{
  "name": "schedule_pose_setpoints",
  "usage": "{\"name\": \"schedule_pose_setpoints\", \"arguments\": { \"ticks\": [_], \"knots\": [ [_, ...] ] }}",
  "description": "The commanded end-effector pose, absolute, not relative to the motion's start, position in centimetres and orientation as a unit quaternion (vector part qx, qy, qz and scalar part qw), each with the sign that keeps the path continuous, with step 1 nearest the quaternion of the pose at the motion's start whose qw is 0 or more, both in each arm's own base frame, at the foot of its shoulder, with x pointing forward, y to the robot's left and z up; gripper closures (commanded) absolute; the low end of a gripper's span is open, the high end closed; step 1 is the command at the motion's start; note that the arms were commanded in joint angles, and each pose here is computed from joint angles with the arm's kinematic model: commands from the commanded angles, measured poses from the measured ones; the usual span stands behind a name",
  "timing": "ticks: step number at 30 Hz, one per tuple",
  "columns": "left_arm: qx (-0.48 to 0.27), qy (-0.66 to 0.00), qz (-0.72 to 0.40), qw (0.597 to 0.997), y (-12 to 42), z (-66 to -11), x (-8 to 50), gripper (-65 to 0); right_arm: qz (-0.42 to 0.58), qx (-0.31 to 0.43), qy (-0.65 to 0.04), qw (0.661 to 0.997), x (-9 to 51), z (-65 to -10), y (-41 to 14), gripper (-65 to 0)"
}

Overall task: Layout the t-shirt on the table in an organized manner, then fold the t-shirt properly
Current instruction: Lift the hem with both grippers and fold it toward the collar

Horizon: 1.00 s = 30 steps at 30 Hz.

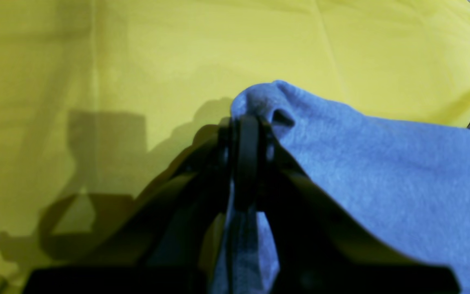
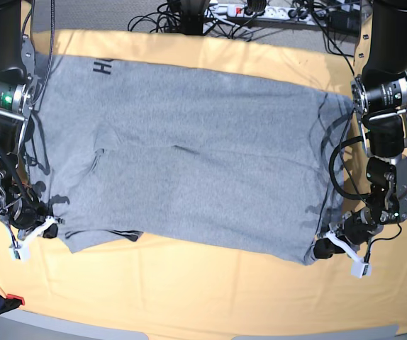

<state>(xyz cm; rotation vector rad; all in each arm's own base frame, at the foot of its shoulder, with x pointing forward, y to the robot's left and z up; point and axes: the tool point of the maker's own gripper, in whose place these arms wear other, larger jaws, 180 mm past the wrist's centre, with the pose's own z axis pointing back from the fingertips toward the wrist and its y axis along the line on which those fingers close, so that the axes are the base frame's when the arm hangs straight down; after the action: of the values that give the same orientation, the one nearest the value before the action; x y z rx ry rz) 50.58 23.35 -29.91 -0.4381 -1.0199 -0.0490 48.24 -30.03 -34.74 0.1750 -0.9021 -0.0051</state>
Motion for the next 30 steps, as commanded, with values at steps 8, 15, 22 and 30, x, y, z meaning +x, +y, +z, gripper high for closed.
{"name": "schedule_pose_setpoints", "arguments": {
  "ticks": [8,15,22,30],
  "knots": [
    [-0.204,-0.528,-0.02,0.824,24.3,-26.5,52.1,0.0,-0.022,0.057,-0.488,0.871,50.4,-30.8,-32.1,0.0],
    [-0.202,-0.547,-0.018,0.812,24.4,-25.3,52.7,0.0,-0.022,0.057,-0.506,0.861,51.3,-29.3,-32.1,0.0],
    [-0.168,-0.554,0.001,0.815,25.8,-23.7,54.0,0.0,-0.005,0.068,-0.518,0.853,52.8,-26.4,-31.5,0.0],
    [-0.225,-0.54,-0.065,0.809,22.9,-25.0,52.1,0.0,0.057,0.108,-0.486,0.866,51.6,-27.6,-29.2,0.0]
  ]
}}
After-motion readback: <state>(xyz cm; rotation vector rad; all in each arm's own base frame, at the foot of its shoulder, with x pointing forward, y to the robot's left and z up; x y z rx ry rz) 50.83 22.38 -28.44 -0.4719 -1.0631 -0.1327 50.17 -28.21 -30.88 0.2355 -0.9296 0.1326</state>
